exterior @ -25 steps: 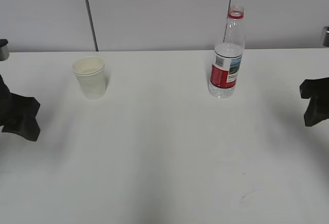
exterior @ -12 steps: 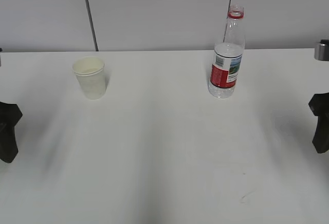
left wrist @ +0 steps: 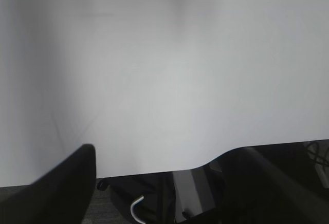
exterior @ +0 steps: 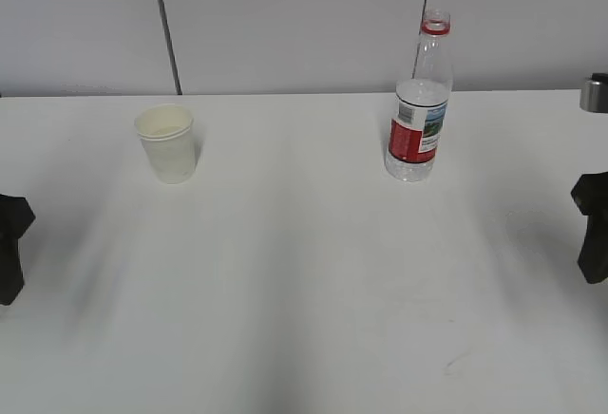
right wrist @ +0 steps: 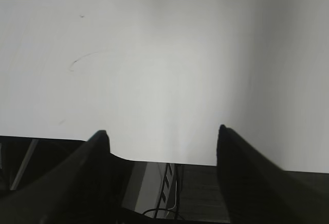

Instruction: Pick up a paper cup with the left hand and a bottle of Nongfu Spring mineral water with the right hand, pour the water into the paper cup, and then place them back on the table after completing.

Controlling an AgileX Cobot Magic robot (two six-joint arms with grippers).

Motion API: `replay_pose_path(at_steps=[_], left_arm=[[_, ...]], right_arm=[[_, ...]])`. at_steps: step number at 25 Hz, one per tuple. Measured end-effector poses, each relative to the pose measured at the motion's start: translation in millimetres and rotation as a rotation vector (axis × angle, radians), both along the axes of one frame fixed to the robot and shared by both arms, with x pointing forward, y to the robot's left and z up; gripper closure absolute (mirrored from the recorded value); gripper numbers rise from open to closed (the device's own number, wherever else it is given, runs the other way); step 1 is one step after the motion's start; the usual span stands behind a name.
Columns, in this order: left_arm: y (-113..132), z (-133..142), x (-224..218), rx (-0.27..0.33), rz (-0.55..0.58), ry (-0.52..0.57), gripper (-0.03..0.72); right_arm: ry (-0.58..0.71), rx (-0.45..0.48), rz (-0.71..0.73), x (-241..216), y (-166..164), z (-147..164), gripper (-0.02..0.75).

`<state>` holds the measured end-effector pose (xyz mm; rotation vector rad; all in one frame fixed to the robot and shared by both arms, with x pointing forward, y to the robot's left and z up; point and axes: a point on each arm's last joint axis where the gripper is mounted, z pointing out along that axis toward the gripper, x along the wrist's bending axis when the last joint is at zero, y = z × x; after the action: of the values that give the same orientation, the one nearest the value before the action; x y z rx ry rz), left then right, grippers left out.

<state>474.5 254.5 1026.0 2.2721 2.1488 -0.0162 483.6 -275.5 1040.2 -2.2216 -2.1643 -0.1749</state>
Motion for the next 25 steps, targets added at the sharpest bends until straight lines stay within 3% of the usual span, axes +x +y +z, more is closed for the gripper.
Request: replay_pose_path(at_steps=[10,17,25], left_arm=[[8,19,-10,0.048,-0.029,-0.087,0.175],[16,50,-50,0.023,-0.024,-0.240,0.176],[29,76,-121,-0.018,-0.015,-0.464,0.177]], right_arm=[[-0.127,0.007,0.005,-20,-1,30,0.256],[-0.238,0.013,0.005,-59,-3,51,0.256],[-0.319,0.020,0.006,-112,-6,50,0.256]])
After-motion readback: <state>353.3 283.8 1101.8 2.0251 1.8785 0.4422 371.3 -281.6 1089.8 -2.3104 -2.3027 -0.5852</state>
